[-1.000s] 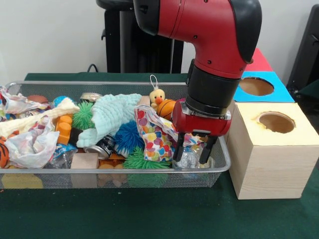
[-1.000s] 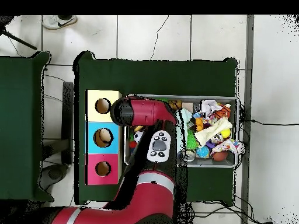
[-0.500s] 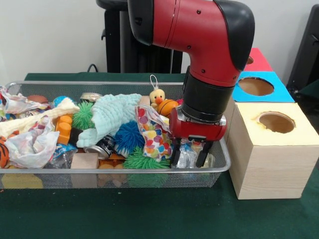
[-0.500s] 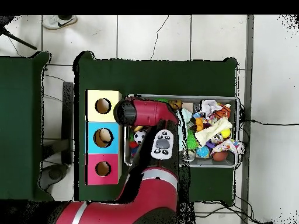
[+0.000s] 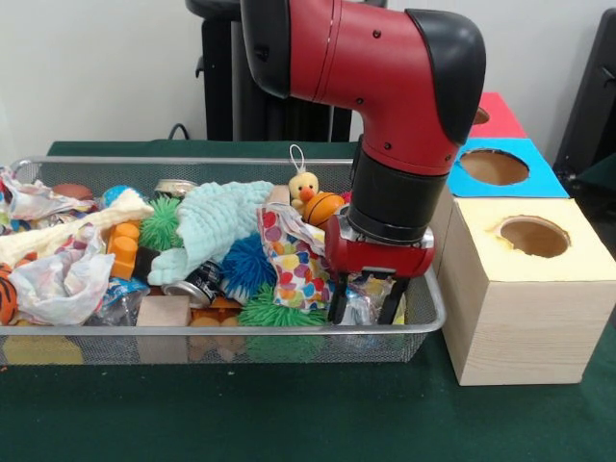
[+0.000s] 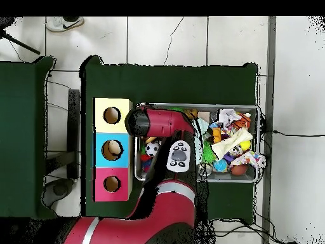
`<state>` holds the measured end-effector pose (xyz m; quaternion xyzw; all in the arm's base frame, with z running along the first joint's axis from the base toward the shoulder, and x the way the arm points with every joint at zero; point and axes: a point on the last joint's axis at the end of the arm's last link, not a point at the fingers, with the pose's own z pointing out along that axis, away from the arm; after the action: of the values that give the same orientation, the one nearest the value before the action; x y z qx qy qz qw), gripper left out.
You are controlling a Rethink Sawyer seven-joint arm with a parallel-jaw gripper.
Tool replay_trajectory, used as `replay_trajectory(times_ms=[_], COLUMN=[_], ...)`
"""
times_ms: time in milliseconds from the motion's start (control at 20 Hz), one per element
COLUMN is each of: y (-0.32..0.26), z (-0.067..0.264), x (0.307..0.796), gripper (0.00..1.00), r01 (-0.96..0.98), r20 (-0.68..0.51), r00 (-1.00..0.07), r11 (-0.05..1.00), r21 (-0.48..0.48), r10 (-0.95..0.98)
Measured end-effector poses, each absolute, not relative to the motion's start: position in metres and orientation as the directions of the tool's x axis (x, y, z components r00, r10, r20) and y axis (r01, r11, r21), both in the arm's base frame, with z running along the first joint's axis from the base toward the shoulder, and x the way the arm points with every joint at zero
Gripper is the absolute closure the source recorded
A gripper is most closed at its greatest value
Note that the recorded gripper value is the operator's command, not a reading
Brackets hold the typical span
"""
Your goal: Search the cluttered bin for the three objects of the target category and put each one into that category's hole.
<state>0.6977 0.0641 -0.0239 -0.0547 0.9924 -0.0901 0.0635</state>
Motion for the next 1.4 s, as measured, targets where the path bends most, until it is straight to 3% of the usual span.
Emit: replay_trajectory(times_ms=[950, 1000, 1400], y=[0.0691, 0.0687, 0.0681], z=[-0.0294, -0.0302, -0.0304], x=[0.6970, 0.6995, 0.7056], gripper=[0.00, 1.00, 1.00], r01=[-0.098, -0.093, -0.086], r20=[-0.115, -0.129, -0.165], r00=[-0.986, -0.985, -0.980], r11=[0.981, 0.982, 0.984], r21=[-0.170, -0.163, -0.156], r10=[-0.119, -0.115, -0.112])
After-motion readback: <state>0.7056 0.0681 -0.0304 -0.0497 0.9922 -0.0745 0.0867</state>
